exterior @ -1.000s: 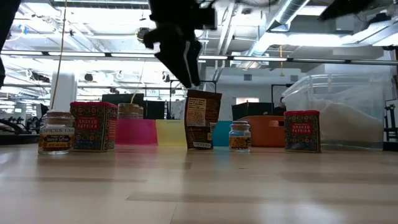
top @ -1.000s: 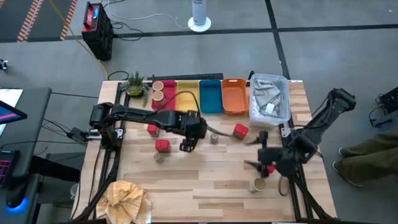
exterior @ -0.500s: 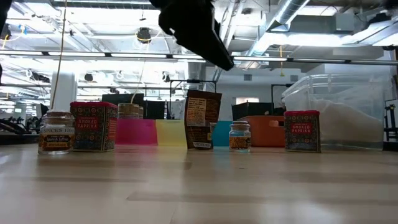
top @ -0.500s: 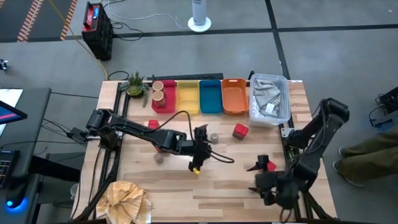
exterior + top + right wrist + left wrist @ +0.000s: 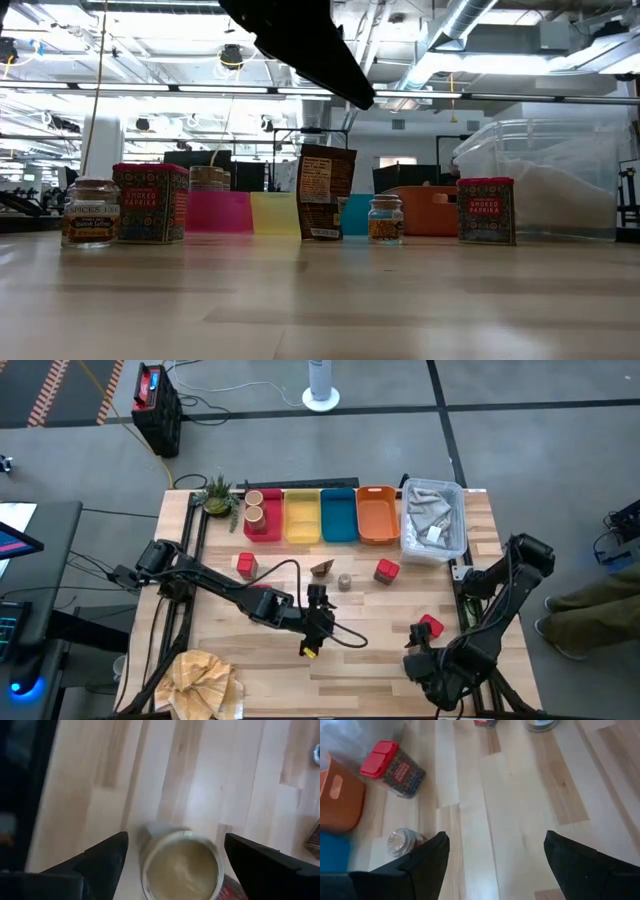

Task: Sort spices by type
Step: Move the gold spice bottle to the center of the table

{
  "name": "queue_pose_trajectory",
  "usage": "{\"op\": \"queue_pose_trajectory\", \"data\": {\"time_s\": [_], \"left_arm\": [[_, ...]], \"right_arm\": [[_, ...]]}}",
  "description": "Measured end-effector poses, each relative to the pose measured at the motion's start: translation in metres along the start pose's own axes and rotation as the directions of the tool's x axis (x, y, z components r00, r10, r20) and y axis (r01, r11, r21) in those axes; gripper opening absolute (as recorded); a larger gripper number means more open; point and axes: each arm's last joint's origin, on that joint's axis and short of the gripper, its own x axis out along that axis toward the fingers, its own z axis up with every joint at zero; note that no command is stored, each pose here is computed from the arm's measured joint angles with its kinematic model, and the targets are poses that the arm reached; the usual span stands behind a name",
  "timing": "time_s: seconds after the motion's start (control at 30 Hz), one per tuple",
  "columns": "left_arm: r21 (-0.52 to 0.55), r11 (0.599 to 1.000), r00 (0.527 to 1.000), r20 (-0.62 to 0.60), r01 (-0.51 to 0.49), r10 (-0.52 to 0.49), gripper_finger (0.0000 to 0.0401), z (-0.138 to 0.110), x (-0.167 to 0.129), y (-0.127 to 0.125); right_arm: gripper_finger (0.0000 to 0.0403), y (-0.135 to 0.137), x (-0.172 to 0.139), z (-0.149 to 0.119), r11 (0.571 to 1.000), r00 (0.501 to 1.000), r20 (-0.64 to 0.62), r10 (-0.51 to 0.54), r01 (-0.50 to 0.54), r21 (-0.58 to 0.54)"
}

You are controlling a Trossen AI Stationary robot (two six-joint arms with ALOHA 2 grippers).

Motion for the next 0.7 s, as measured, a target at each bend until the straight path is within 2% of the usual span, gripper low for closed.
{"op": "queue_pose_trajectory", "data": {"time_s": [0.17, 0.3, 0.37, 0.7], "left_arm": [[-0.067, 0.998, 1.0, -0.006, -0.007, 0.006, 0.0308, -0.001, 0.0, -0.001], [-0.085, 0.996, 1.0, -0.019, -0.003, 0.001, 0.0308, -0.002, -0.001, -0.003], [-0.109, 0.994, 1.0, -0.017, 0.0, -0.002, 0.0308, -0.002, -0.002, -0.004], [-0.146, 0.989, 1.0, -0.005, -0.012, 0.012, 0.0308, -0.001, -0.008, -0.018]], "right_arm": [[0.039, -0.002, 0.011, 0.002, 0.995, 0.993, -0.106, 0.053, -0.061, -0.075], [0.0399, 0.001, 0.021, -0.004, 0.979, 0.98, -0.201, 0.008, -0.048, -0.196], [0.0398, 0.004, 0.027, -0.005, 0.969, 0.975, -0.22, -0.008, -0.047, -0.244], [0.0375, 0.009, 0.051, -0.004, 0.941, 0.956, -0.286, -0.059, -0.042, -0.336]]}}
